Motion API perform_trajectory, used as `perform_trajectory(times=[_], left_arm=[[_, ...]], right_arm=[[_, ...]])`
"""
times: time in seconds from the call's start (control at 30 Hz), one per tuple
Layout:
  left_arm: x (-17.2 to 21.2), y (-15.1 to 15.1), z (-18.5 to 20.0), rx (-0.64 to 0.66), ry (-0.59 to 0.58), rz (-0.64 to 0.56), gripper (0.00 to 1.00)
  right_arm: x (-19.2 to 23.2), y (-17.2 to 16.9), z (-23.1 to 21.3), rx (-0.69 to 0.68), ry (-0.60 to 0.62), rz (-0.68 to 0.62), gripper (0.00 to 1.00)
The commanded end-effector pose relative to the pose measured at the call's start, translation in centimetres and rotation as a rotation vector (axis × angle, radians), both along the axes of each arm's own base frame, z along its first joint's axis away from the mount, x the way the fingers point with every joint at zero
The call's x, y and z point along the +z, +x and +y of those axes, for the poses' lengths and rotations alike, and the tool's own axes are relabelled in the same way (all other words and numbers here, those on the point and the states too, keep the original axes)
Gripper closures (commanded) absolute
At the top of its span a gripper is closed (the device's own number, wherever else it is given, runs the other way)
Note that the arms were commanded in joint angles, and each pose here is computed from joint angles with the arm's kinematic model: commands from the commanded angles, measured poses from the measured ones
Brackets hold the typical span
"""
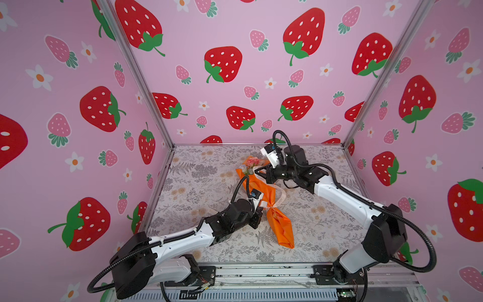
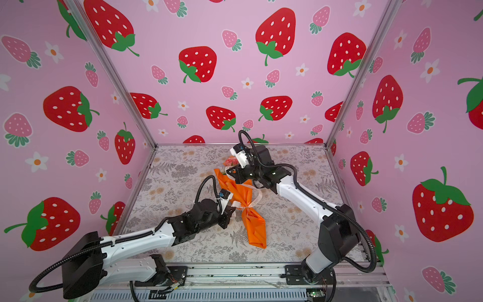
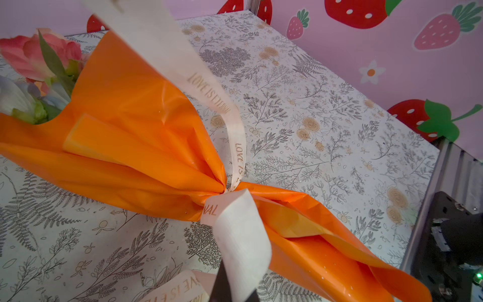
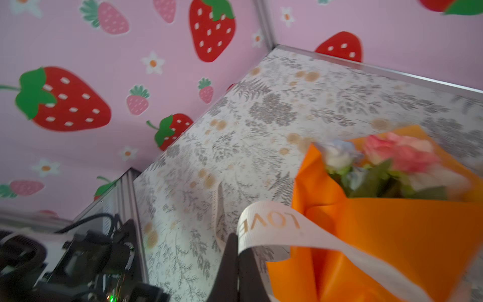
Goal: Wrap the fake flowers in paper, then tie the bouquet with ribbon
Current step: 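Lift a ribbon end over the bouquet with the right gripper while left holds the loop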
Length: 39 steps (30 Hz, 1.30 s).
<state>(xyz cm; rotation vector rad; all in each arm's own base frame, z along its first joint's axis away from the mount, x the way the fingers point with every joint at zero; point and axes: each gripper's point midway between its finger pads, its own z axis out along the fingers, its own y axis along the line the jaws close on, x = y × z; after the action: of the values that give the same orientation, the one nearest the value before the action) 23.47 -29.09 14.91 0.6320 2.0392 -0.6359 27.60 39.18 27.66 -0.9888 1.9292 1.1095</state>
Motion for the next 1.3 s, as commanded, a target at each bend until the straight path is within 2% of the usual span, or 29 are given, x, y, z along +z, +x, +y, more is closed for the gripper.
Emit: perform_trajectory(times=[0.0, 0.2, 0.47, 0.63, 0.77, 0.97, 1.17, 1.27], left_arm=[[2.1, 0.5, 0.0, 0.051, -0.122, -0.042, 1.00], [1.7, 0.2, 0.6, 0.058, -0.141, -0.049, 1.00], [1.5, 0.2, 0.8, 0.072, -0.165, -0.051, 1.00], [0.9, 0.3, 1.6, 0.128, -0.211, -0.034, 1.00], [0.5, 0.2, 2.1, 0.150, -0.247, -0.033, 1.00], [0.5, -0.1, 1.9, 0.116, -0.231, -0.046, 1.00], [0.3, -0.5, 1.5, 0.080, -0.207, -0.050, 1.00], [0.4, -0.6, 1.3, 0.060, -0.200, -0.053, 1.00]], right_arm=[[-0.4, -2.0, 0.8, 0.108, -0.026, -0.031, 1.00], [-1.9, -3.6, 1.4, 0.207, -0.028, 0.014, 1.00], [2.5, -5.5, 3.8, 0.339, 0.077, -0.039, 0.98], [4.1, -4.4, 3.1, 0.237, 0.117, -0.170, 0.98], [5.2, -2.5, 3.3, 0.128, 0.151, -0.195, 0.98], [6.4, -3.0, 6.3, 0.258, 0.198, -0.132, 0.98], [5.6, -6.0, 9.7, 0.405, 0.144, -0.139, 0.98], [4.3, -5.5, 10.5, 0.388, 0.110, -0.131, 0.98]])
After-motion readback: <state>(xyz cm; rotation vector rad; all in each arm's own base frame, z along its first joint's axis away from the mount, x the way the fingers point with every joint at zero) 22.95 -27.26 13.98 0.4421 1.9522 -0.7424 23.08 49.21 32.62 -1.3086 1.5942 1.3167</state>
